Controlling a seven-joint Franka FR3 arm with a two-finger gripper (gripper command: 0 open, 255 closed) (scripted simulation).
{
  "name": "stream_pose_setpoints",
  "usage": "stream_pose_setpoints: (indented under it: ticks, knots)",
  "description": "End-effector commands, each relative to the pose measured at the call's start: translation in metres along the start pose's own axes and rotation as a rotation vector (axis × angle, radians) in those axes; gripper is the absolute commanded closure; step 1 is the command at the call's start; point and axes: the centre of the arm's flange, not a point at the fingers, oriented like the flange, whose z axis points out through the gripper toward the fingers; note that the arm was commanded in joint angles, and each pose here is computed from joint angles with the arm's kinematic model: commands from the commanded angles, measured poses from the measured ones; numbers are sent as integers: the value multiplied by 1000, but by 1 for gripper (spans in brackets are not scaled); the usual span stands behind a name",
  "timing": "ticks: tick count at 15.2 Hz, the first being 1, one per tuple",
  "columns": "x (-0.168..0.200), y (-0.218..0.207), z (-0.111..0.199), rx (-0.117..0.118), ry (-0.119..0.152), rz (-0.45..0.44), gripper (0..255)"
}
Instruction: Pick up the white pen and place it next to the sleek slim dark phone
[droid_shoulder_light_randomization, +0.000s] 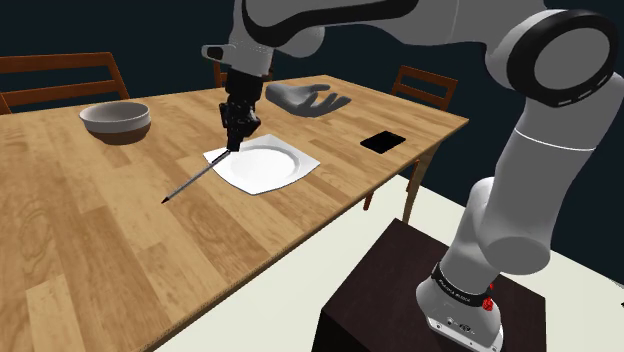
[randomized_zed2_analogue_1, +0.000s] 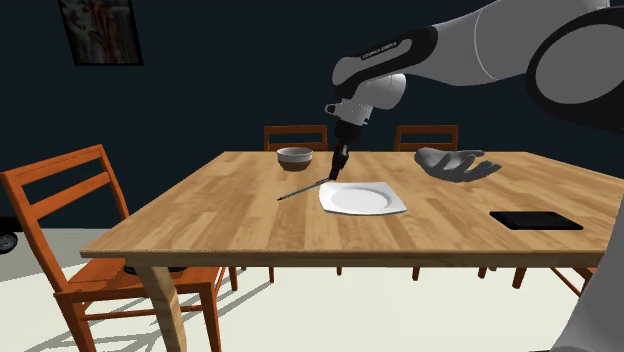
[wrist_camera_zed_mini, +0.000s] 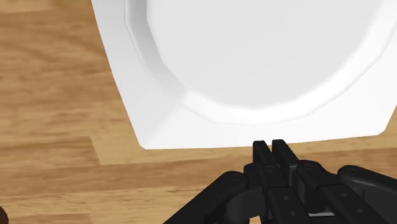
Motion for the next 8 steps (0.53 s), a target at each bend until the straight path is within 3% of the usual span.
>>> stream_pose_setpoints:
  ticks: [1, 8]
  knots:
    - [-27, 0, -10, 1, 1, -1, 255]
    - [-115, 6, -36, 1, 1, -1, 255]
